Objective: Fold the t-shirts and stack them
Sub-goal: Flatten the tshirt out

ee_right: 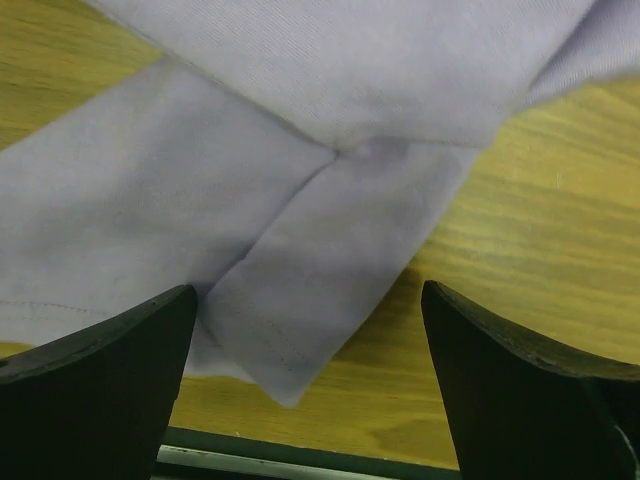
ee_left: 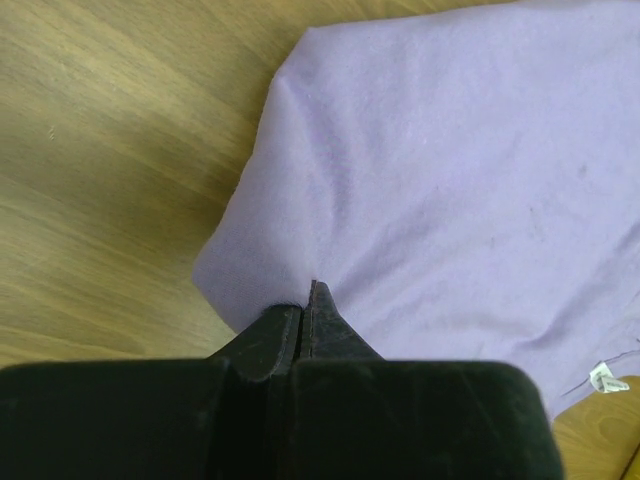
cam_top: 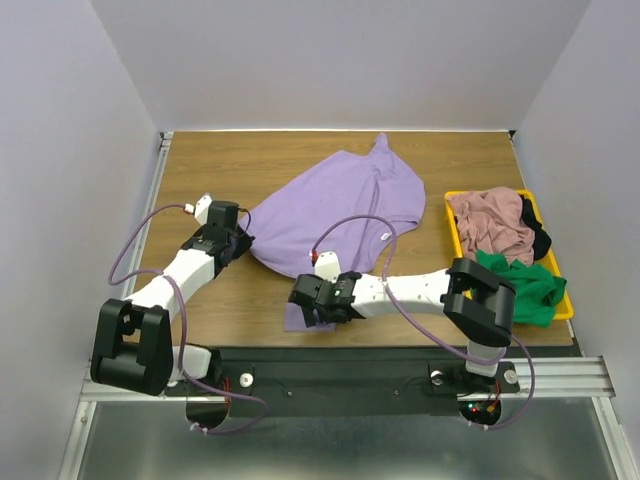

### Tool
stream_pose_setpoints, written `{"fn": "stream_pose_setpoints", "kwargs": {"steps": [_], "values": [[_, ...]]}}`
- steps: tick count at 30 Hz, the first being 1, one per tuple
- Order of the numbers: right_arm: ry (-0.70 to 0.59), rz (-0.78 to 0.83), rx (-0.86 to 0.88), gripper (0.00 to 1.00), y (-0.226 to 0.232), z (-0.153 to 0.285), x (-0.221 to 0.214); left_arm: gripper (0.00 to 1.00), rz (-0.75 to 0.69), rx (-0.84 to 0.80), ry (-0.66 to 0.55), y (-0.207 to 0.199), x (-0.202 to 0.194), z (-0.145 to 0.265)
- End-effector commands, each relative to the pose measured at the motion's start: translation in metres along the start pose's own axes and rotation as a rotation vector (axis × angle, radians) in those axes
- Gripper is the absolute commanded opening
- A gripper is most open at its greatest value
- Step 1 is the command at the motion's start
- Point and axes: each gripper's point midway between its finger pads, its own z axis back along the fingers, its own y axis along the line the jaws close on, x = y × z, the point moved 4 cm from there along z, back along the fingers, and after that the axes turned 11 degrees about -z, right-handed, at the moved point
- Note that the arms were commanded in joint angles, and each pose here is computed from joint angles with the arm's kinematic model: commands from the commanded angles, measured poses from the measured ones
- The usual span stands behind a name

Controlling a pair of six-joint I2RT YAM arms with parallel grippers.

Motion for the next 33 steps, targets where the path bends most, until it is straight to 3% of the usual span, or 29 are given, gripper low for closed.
{"fn": "stream_pose_setpoints", "kwargs": {"steps": [1,3,5,6,7,8,10,12,15,18,20,26,27,30,33], "values": [[-0.034,-0.126,-0.103,1.00,-0.014,-0.001,-0.003,0.00,0.001,0.013,-0.018,0.003,-0.001,0.003],[-0.032,-0.152,-0.116,0.98,-0.017,-0.004,-0.006,0.00,-0.002,0.012,-0.014,0.004,-0.002,0.003],[-0.049,-0.162,-0.131,0.71,-0.023,-0.004,-0.006,0.00,0.000,0.016,-0.019,0.004,-0.001,0.004],[-0.066,-0.183,-0.125,0.47,-0.024,-0.001,-0.003,0.00,0.001,0.013,-0.022,0.003,0.000,0.005],[-0.098,-0.187,-0.130,0.29,-0.027,0.001,0.003,0.00,0.004,0.011,-0.030,0.002,0.003,0.007],[-0.118,-0.192,-0.135,0.23,-0.030,0.002,0.006,0.00,0.006,0.003,-0.037,0.000,0.006,0.009],[-0.177,-0.233,-0.138,0.00,-0.040,0.009,0.025,0.00,0.010,-0.013,-0.061,-0.004,0.013,0.015],[-0.218,-0.234,-0.149,0.00,-0.052,0.015,0.044,0.00,0.013,-0.023,-0.084,-0.010,0.024,0.023],[-0.377,-0.295,-0.176,0.00,-0.079,0.046,0.111,0.00,0.023,-0.047,-0.167,-0.024,0.056,0.049],[-0.546,-0.331,-0.140,0.01,-0.096,0.108,0.164,0.00,0.048,-0.091,-0.300,-0.041,0.097,0.095],[-0.700,-0.373,-0.106,0.00,-0.108,0.171,0.207,0.00,0.077,-0.168,-0.412,-0.056,0.130,0.141],[-0.950,-0.416,-0.024,0.00,-0.139,0.320,0.288,0.00,0.108,-0.370,-0.692,-0.073,0.195,0.272],[-0.965,-0.356,-0.006,0.00,-0.140,0.335,0.295,0.00,0.126,-0.426,-0.753,-0.074,0.206,0.306],[-1.065,-0.321,0.126,0.00,-0.148,0.397,0.319,0.00,0.138,-0.498,-0.847,-0.073,0.220,0.354],[-1.133,-0.178,0.371,0.01,-0.135,0.445,0.329,0.00,0.094,-0.642,-0.957,-0.075,0.230,0.424]]}}
